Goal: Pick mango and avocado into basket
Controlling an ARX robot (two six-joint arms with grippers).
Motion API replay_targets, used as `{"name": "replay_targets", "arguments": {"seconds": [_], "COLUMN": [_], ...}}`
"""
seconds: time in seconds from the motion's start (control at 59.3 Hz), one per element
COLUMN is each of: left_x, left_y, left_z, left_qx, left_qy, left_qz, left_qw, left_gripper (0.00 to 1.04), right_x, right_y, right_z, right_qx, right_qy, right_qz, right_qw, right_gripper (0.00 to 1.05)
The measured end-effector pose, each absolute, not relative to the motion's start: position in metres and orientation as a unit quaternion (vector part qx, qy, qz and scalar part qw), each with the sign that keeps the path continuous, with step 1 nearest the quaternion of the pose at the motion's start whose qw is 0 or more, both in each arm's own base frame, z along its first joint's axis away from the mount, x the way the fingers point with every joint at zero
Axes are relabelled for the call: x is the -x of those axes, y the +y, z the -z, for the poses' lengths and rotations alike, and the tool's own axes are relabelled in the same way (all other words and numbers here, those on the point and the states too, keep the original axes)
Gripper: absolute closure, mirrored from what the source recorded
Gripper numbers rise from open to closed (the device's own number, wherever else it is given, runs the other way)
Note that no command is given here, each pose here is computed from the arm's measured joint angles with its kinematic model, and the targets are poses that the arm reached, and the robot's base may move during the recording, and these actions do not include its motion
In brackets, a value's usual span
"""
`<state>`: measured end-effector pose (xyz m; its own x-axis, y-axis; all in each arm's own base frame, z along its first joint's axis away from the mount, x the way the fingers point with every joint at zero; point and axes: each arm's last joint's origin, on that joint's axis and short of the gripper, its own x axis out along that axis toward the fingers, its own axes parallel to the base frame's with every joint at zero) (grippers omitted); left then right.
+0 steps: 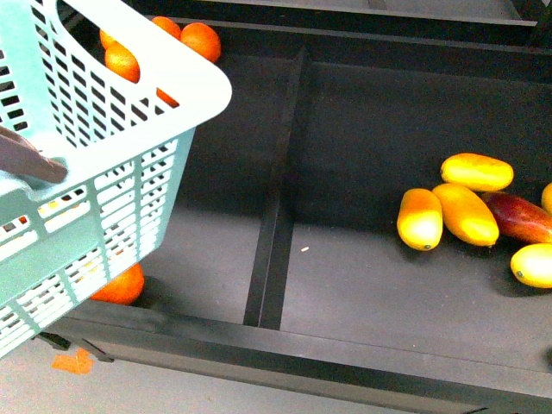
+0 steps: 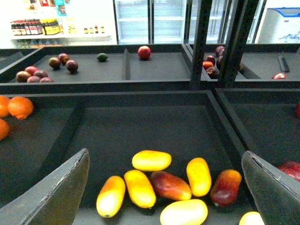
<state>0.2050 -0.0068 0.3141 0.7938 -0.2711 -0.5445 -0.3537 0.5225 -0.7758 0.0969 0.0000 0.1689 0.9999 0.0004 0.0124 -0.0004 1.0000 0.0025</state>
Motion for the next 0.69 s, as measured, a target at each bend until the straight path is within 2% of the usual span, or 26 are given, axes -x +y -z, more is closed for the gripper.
{"name": "replay_targets", "arguments": {"seconds": [0.084,0.169,0.253,0.439,0.692], "left_x": [-0.218,-0.232,-0.237,-0.237,-0.225], "left_y": [-0.02,-0.048,-0.08,-0.128,-0.158], "left_z": [-0.313,-0.319,-0.323,-0.317,-0.312], "left_qx": [0.475,0.466,0.458,0.439,0.407], "left_qy": [0.322,0.333,0.36,0.403,0.422], "left_qz": [-0.02,0.025,0.076,0.125,0.153], "left_qw": [0.819,0.82,0.809,0.793,0.796], "left_gripper": [0.98,0.98,0.98,0.98,0.98], "right_x": [-0.097,-0.097,-0.097,-0.097,-0.097], "right_y": [0.0,0.0,0.0,0.0,0.0], "right_z": [-0.169,-0.169,-0.169,-0.169,-0.169], "right_qx": [-0.001,-0.001,-0.001,-0.001,-0.001], "right_qy": [-0.006,-0.006,-0.006,-0.006,-0.006], "right_qz": [0.0,0.0,0.0,0.0,0.0], "right_qw": [1.0,1.0,1.0,1.0,1.0], "right_gripper": [0.09,0.09,0.09,0.09,0.09]}}
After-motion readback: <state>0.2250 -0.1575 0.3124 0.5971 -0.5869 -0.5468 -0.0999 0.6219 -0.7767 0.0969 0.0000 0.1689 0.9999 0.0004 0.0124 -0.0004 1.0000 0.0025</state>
